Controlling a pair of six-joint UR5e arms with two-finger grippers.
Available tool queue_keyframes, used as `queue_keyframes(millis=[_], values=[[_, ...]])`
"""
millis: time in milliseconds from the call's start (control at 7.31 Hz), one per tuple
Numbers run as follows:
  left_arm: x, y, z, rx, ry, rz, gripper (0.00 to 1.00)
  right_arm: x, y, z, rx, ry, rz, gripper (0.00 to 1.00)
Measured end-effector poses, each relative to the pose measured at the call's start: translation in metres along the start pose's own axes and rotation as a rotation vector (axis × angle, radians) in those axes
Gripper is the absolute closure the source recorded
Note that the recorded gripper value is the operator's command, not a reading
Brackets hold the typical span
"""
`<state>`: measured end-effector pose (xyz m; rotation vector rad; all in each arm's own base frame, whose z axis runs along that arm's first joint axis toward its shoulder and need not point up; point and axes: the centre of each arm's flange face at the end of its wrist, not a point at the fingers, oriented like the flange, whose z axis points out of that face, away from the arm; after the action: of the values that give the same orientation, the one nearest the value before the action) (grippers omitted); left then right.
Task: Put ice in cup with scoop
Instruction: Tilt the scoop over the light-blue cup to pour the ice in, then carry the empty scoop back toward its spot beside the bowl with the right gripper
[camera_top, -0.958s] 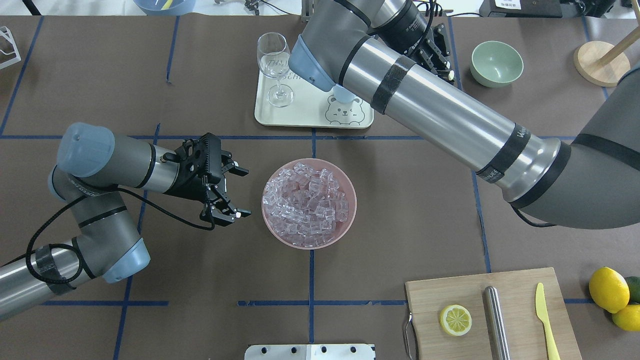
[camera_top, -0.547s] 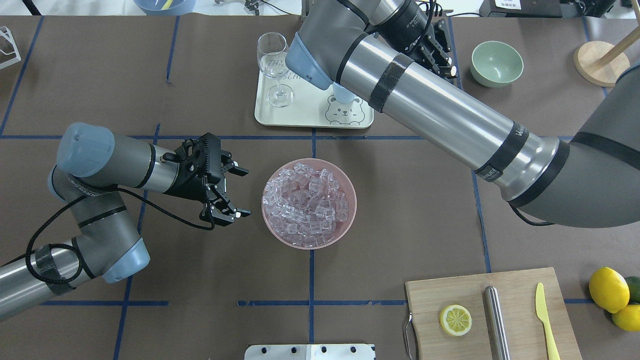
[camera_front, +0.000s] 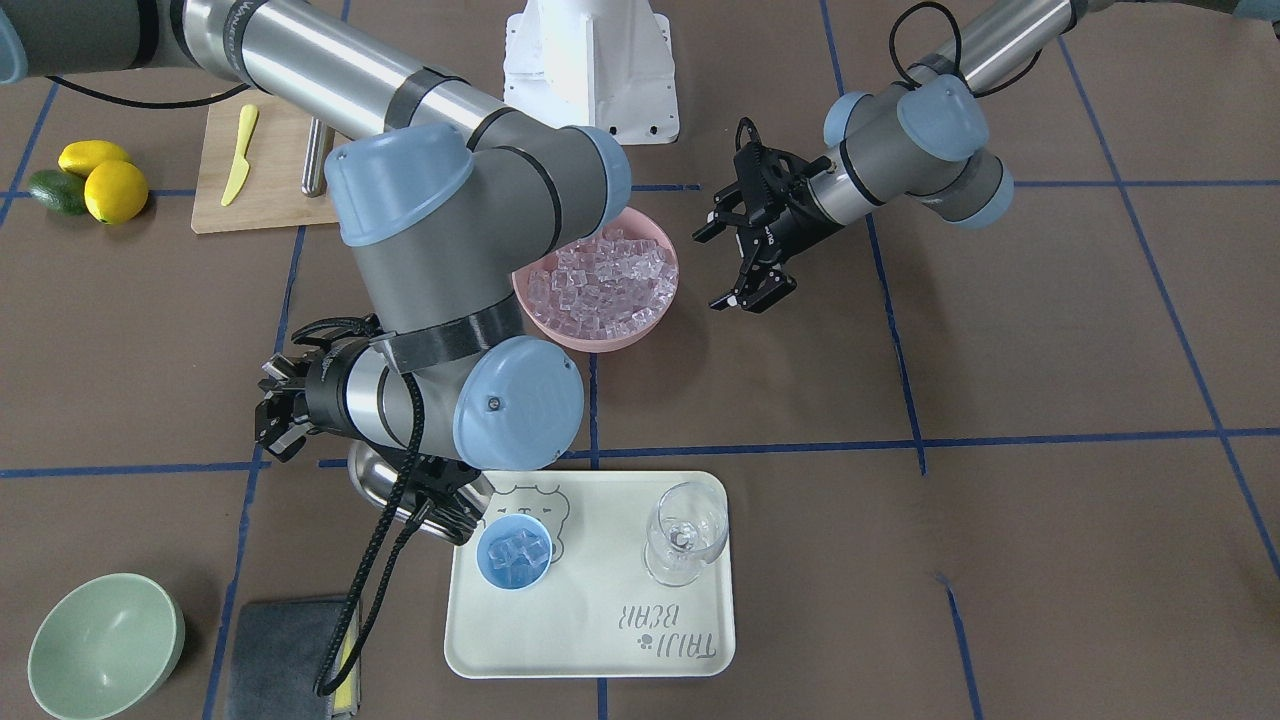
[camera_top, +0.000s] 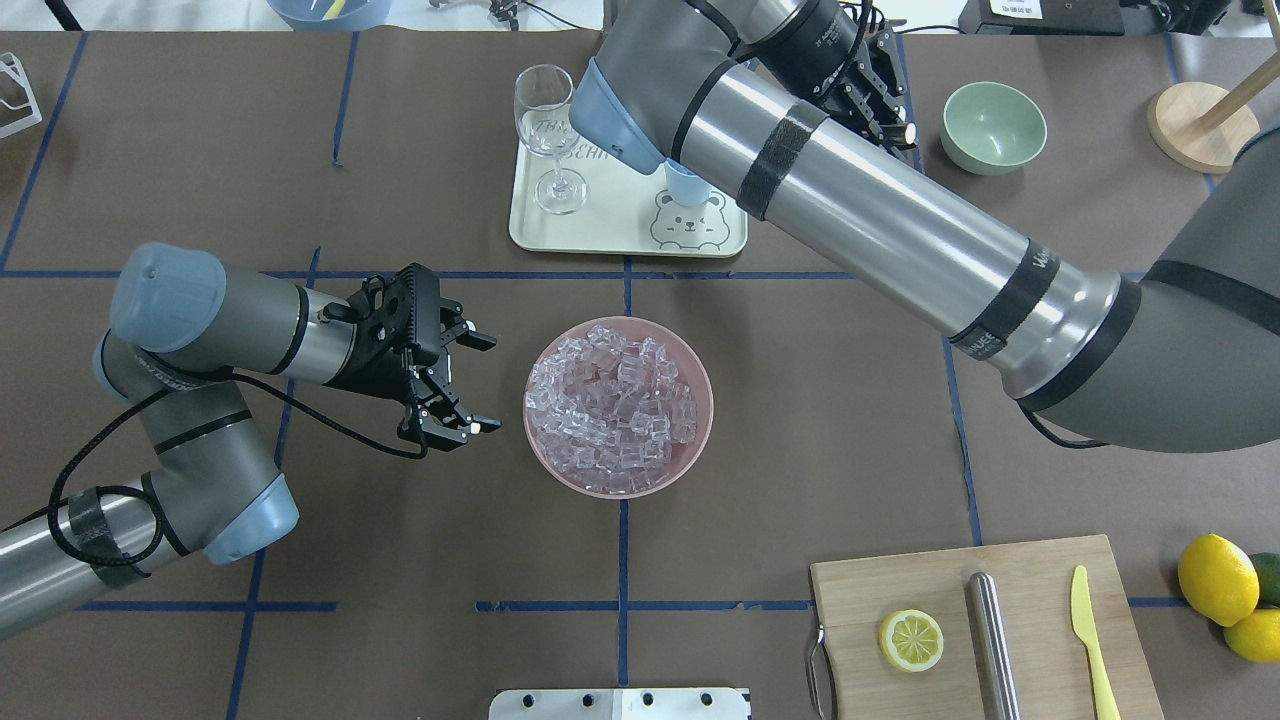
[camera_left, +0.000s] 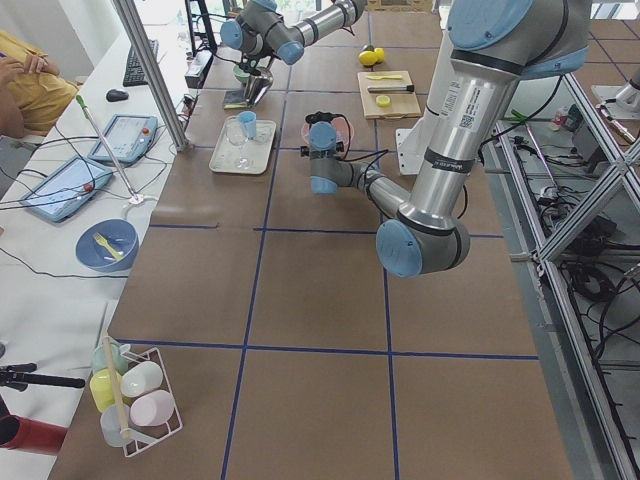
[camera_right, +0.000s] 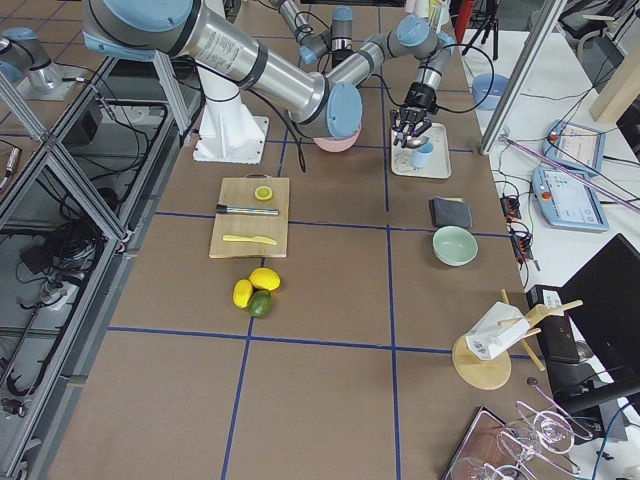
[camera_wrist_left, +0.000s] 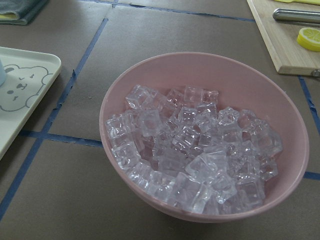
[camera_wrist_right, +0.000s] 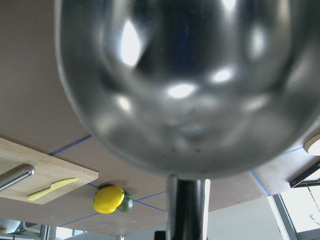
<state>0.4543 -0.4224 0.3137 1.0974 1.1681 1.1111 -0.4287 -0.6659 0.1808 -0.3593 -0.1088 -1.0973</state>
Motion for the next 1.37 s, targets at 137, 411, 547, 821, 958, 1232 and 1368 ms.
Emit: queue_keyframes(millis=[137,411,547,821,958,1232,1368], values=[[0.000,-0.001,-0.001,0.001,-0.001,0.001,0.00,0.003,0.003,-0.001,0.008,-0.002,0.005,1.00],[-0.001,-0.002,-0.002,0.004,-0.003,0.003,0.00,0.014,0.018,0.017,0.061,-0.047,0.041,1.00],[-0.002,-0.003,-0.003,0.006,-0.006,0.004,0.00,0.017,0.025,0.029,0.089,-0.078,0.089,1.00],[-0.004,-0.005,-0.006,0.009,-0.011,0.006,0.00,0.020,0.045,0.057,0.155,-0.144,0.212,1.00],[-0.004,-0.006,-0.007,0.010,-0.010,0.006,0.00,0.020,0.064,0.079,0.201,-0.192,0.275,1.00],[-0.003,-0.006,-0.007,0.010,-0.006,0.007,0.00,0.004,0.110,0.134,0.300,-0.294,0.462,1.00],[-0.003,-0.006,-0.007,0.011,-0.001,0.007,0.00,-0.006,0.132,0.173,0.368,-0.347,0.556,1.00]])
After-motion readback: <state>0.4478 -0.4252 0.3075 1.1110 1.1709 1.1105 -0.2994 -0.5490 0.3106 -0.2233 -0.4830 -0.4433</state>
